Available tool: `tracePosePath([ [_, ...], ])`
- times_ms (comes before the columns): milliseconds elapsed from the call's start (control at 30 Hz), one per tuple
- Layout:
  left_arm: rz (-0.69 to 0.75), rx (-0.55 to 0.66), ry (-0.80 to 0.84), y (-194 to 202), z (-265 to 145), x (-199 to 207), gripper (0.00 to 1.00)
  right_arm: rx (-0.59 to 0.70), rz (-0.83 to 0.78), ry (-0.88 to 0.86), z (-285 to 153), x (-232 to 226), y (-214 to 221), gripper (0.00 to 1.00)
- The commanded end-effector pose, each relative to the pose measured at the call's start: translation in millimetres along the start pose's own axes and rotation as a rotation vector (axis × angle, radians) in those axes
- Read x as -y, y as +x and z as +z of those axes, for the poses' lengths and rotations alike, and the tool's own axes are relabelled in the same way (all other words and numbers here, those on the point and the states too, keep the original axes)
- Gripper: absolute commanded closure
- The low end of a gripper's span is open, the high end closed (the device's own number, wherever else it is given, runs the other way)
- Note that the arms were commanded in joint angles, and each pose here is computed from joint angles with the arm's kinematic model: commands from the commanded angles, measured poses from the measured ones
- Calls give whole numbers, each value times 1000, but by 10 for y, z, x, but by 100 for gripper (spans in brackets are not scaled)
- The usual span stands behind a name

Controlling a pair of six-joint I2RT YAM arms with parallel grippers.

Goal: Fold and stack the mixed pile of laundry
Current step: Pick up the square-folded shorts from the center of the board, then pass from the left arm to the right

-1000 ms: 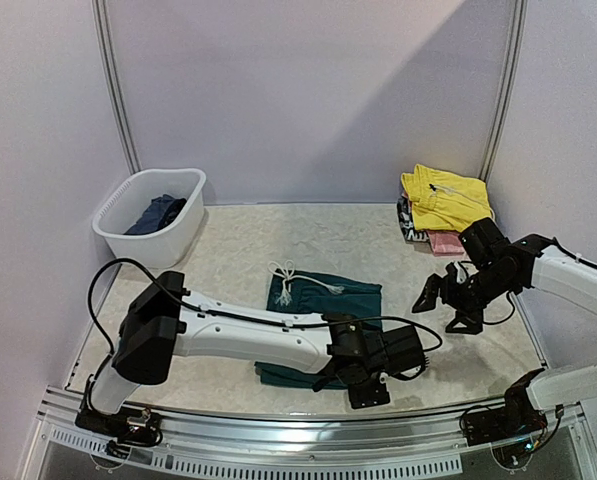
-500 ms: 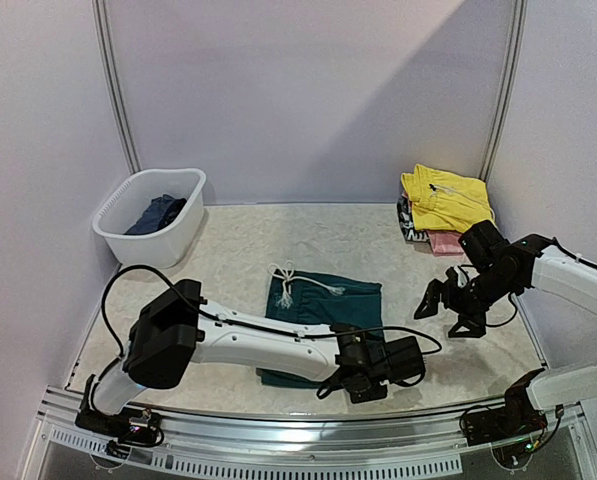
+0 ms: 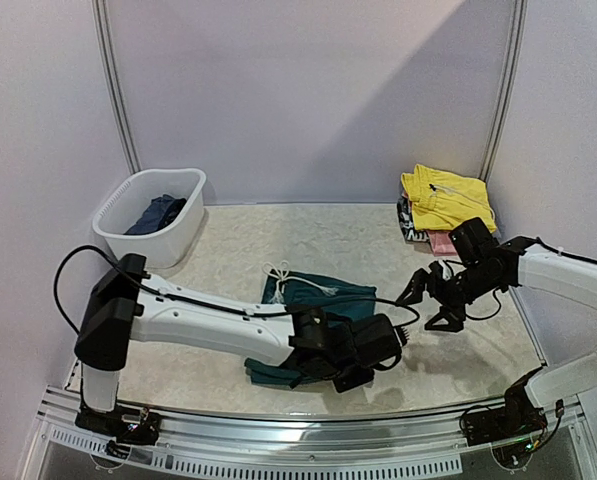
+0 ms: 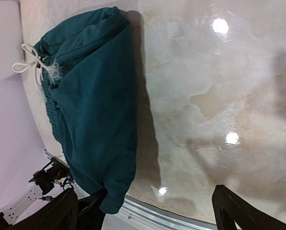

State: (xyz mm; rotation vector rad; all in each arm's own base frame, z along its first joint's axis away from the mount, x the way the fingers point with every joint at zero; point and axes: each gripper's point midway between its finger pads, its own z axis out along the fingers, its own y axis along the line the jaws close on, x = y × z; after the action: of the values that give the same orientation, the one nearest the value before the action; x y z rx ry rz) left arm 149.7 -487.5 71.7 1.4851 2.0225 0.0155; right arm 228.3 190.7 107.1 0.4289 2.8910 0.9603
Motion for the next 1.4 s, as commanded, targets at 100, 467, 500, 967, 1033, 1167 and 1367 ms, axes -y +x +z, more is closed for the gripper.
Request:
tracePosePath([
  [100,-169,106,26,-165,-242,-287,100,-59,25,-243,259,-449,-132,1],
  [467,-207,146,33,-241,-359,-355,100,-191,41,-261,864,-614,-44,1],
  [500,-210,146,34,-237,-361,-355,100,-198,47,-278,892,-660,-52,1],
  [967,-233,155,44,-205,-389,-354,100,-279,10,-431,1369,-971,-284,39],
  [1033,-236,154,48,-201,-386,-347,100,-281,-10,-449,1374,-1029,-308,49],
  [1167,-243,150,48,-193,-386,-347,100,-283,-40,-458,1372,-1117,-362,69],
  [1367,-275,132,34,-145,-436,-395,39,-284,-91,-422,1386,-1188,-433,94],
])
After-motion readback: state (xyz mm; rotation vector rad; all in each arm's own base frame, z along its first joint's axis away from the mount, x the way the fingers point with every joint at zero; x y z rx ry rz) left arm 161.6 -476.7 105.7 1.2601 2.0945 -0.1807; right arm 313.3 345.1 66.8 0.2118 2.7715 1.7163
